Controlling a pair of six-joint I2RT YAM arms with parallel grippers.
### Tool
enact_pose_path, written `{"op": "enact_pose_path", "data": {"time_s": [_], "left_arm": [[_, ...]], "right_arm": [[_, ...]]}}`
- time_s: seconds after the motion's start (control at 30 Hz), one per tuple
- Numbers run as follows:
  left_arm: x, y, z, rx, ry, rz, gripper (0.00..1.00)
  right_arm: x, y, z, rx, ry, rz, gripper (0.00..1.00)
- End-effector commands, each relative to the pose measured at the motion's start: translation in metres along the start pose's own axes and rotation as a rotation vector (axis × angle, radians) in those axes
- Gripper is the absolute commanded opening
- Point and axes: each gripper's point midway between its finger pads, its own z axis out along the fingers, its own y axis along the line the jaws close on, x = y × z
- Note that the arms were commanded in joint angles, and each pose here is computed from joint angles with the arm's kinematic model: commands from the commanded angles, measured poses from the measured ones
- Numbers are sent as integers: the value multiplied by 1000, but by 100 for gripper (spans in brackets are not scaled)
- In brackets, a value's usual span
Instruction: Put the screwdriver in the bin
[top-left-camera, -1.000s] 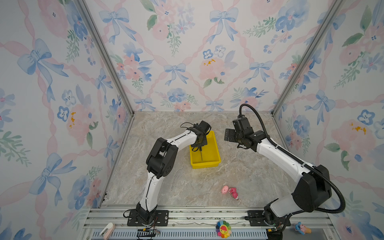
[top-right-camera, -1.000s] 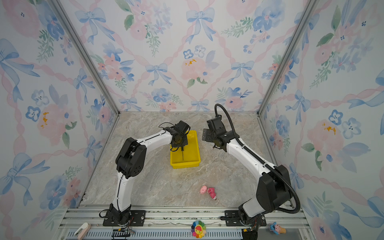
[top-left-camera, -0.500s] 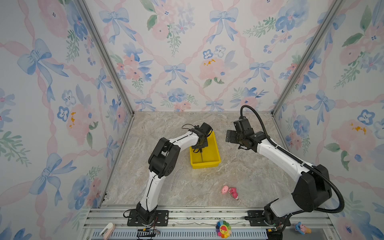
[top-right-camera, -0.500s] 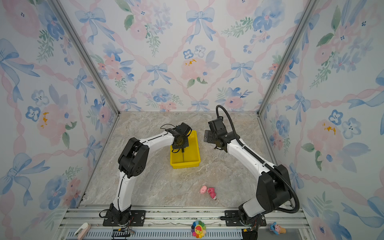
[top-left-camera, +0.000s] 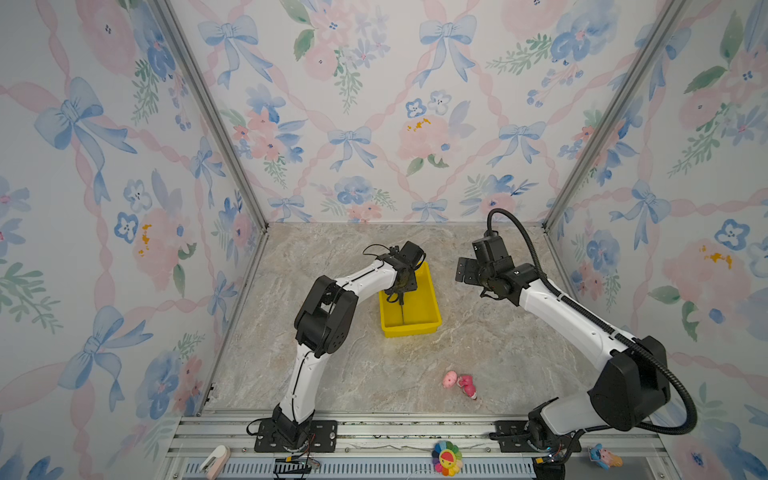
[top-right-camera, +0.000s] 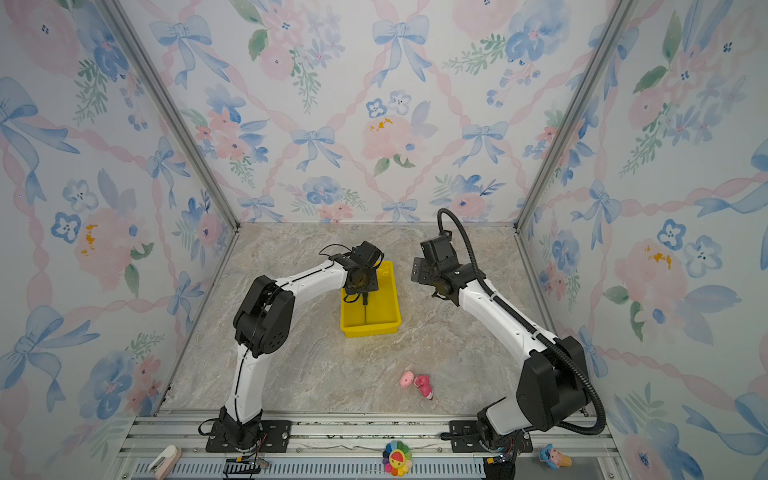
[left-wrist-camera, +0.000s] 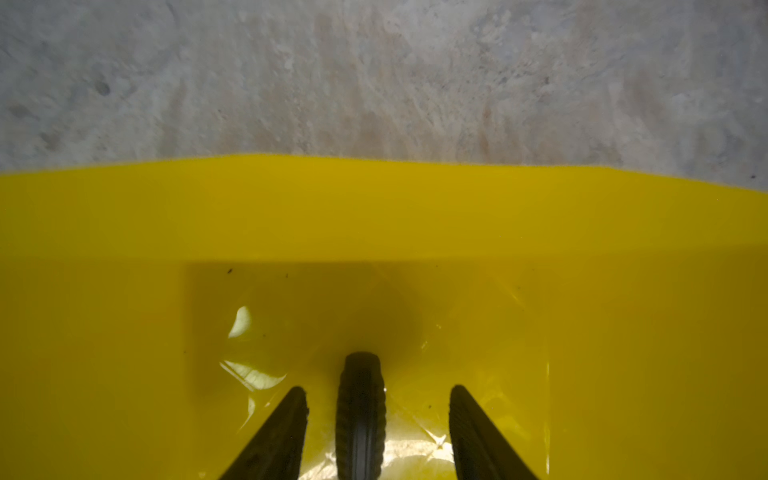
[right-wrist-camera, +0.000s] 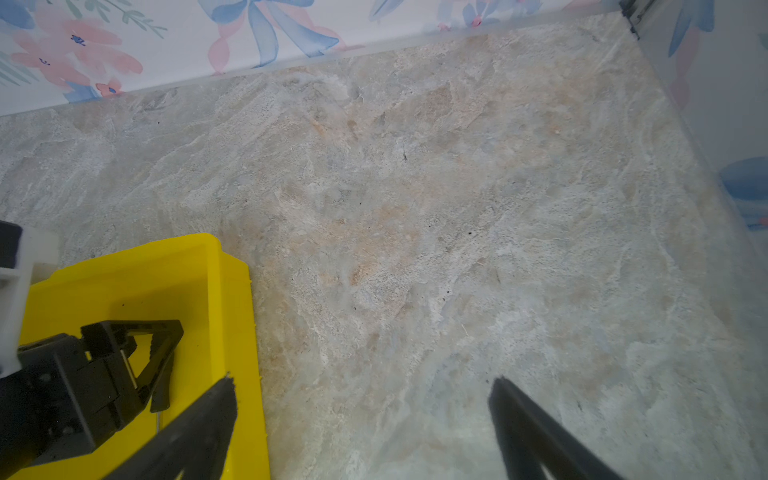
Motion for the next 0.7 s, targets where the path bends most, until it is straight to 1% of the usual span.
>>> {"op": "enact_pose_path", "data": {"time_s": [0.0,0.03,0.07,0.17,0.2,0.23,0.37,0.57,0.67], "left_arm": [[-24,-14,-52,81,-69,5,66],[-25,-15,-59,93,-75,6,68],[-27,-15,-68,104,-85,6,73],[-34,-13,-93,129,-121,22,80],[-35,-9,-100,131,-132,30,82],[-37,-6,-108,132,-144,34,87],[-42,11,-134,129,-190,63,97],[-38,44,-161,111,-234,119,98],[-35,62,-169,105,-241,159,97]], "right_arm": [[-6,-10,-10,28,-28,26,97],[-7,-11,-11,30,-30,25,97],[-7,-12,-13,33,-33,24,97],[-8,-17,-20,44,-48,23,97],[-10,-22,-23,59,-58,27,97],[-10,-25,-26,72,-61,29,97],[-8,-37,-36,105,-68,23,97],[-1,-43,-44,81,-62,42,97],[-1,-49,-51,89,-89,57,97]]}}
